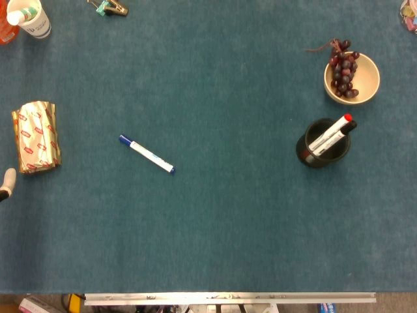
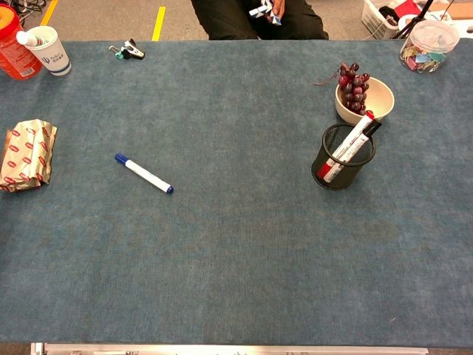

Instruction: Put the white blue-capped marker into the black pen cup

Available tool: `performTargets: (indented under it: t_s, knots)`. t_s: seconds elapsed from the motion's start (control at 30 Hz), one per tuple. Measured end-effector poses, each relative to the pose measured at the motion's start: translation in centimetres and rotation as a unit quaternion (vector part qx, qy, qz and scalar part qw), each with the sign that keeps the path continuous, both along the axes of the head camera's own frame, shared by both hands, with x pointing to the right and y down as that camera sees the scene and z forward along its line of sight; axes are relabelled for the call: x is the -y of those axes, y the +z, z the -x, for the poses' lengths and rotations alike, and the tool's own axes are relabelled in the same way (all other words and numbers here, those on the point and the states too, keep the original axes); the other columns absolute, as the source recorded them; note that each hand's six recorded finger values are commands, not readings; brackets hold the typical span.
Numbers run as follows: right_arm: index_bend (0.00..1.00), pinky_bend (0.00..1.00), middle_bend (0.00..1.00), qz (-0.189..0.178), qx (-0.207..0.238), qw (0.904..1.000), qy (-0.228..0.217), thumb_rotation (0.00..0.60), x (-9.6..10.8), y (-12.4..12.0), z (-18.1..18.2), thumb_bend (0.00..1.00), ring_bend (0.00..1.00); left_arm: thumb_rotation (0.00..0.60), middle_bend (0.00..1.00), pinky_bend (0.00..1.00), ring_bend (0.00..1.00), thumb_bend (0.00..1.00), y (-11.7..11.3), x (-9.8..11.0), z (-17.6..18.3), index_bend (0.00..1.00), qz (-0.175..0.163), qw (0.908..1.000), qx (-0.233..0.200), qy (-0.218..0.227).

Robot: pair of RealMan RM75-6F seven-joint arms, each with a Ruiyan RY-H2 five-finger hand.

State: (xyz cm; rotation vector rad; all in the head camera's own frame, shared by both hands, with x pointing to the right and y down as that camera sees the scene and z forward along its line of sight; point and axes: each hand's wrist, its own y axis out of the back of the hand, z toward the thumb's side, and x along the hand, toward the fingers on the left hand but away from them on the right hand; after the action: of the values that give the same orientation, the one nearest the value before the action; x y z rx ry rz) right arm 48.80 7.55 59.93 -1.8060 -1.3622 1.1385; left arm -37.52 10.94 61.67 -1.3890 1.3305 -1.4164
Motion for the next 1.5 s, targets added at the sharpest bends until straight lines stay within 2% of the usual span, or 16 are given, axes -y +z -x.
performTargets:
  t_s: [0.23,0.37,0.47,0.6,0.97,1.3,1.5]
  knots:
    - [0.12,0.17,0.22,0.027,0.061,0.9977,-0.003,0.600,-0.2,1.1,1.0,0.14,0.15,0.600,0.04,0.05,0.00,0.28,-0.2,0.0,-0.3,0.10,0.000,1.0000,-0.005,0.007]
    - [0.12,0.18,0.22,0.062,0.120,0.9909,-0.001,0.600,-0.3,2.3,1.7,0.14,0.14,0.600,0.04,0.05,0.00,0.28,-0.3,0.1,-0.5,0.10,0.002,0.9999,-0.009,0.014]
    - [0.13,0.17,0.22,0.086,0.146,0.9855,-0.003,0.600,-0.1,3.8,2.1,0.08,0.13,0.600,0.04,0.05,0.00,0.28,-0.6,0.1,-0.5,0.10,-0.002,0.9998,-0.006,0.016]
    - [0.18,0.17,0.22,0.101,0.158,0.9822,-0.010,0.600,0.0,5.8,2.9,0.01,0.13,0.600,0.04,0.05,0.00,0.28,-0.7,0.1,-0.5,0.10,0.000,0.9999,-0.008,0.014]
    - [0.21,0.17,0.22,0.138,0.167,0.9761,-0.022,0.600,1.0,11.1,4.9,0.00,0.13,0.600,0.04,0.05,0.00,0.28,-0.8,0.0,-0.2,0.10,0.002,0.9999,-0.009,0.011]
    - [0.21,0.17,0.23,0.163,0.187,0.9684,-0.027,0.600,2.3,14.9,7.6,0.00,0.13,0.600,0.04,0.05,0.00,0.28,-1.1,0.4,-0.2,0.10,0.000,0.9998,-0.008,0.016]
    - [0.21,0.17,0.23,0.174,0.203,0.9629,-0.033,0.600,3.2,16.2,9.2,0.00,0.13,0.600,0.04,0.05,0.00,0.28,-1.3,0.4,-0.2,0.10,-0.001,0.9998,-0.009,0.015]
